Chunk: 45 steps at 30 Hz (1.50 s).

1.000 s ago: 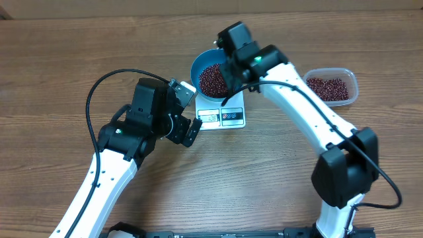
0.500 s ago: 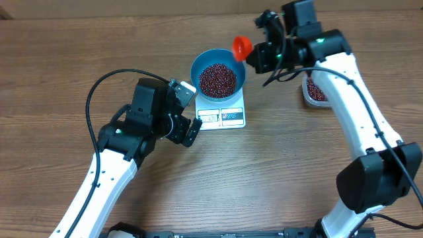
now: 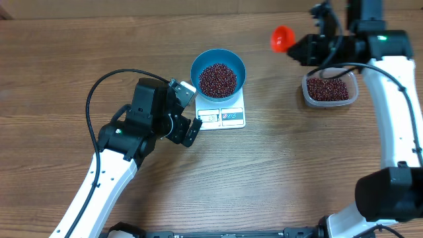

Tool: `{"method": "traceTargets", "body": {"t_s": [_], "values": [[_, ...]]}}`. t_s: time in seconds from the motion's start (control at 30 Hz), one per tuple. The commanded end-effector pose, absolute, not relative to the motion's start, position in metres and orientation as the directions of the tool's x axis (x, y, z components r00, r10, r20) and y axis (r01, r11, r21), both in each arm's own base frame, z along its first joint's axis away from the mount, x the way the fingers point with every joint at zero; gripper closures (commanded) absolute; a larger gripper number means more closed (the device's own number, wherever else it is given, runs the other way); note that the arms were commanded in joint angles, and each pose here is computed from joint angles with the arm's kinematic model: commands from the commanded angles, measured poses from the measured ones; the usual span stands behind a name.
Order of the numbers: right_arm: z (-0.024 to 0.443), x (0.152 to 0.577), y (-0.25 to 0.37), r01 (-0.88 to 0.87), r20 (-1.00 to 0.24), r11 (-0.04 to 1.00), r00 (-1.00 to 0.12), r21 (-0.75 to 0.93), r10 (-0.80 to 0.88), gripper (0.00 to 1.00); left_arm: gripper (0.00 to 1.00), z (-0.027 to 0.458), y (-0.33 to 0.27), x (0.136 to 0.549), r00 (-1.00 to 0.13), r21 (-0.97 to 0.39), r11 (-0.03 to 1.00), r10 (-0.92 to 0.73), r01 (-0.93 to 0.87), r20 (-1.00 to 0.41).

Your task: Scoop item into bowl and weigh 150g on scale

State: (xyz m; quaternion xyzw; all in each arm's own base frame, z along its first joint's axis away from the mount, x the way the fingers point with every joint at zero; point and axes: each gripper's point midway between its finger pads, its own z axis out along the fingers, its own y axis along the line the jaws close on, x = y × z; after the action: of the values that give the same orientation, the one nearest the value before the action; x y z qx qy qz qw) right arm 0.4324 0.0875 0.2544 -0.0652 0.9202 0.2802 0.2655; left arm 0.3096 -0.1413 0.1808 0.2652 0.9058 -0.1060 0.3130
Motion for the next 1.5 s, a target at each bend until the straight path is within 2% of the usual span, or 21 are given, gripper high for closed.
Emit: {"method": "traceTargets", "body": {"t_s": [0.0, 0.37, 0.73, 0.87, 1.1, 1.47], "values": [[0.276, 0.428, 0.054, -0.262, -0.576, 0.856, -0.816, 0.446, 0.051, 0.96, 0.00, 0.183, -0.141, 0.309, -0.650, -0.021, 0.827, 0.425, 0.561, -0.630], [0.261, 0.412, -0.034, -0.063, -0.512, 0.905, -0.840, 0.420, 0.179, 0.96, 0.00, 0.183, -0.141, 0.309, -0.650, -0.021, 0.827, 0.425, 0.561, -0.630], [0.217, 0.393, -0.097, 0.154, -0.417, 0.975, -0.885, 0.160, 0.209, 0.96, 0.01, 0.183, -0.141, 0.309, -0.650, -0.021, 0.827, 0.425, 0.561, -0.630], [0.201, 0.394, -0.099, 0.139, -0.394, 0.979, -0.900, 0.147, 0.187, 0.96, 0.01, 0.183, -0.141, 0.309, -0.650, -0.021, 0.827, 0.425, 0.561, -0.630], [0.156, 0.395, -0.094, 0.105, -0.277, 0.982, -0.950, 0.159, 0.147, 0.96, 0.00, 0.183, -0.141, 0.309, -0.650, -0.021, 0.827, 0.425, 0.561, -0.630], [0.104, 0.396, -0.089, 0.043, -0.131, 0.998, -0.990, 0.050, 0.050, 0.96, 0.00, 0.183, -0.141, 0.309, -0.650, -0.021, 0.827, 0.425, 0.561, -0.630]]}}
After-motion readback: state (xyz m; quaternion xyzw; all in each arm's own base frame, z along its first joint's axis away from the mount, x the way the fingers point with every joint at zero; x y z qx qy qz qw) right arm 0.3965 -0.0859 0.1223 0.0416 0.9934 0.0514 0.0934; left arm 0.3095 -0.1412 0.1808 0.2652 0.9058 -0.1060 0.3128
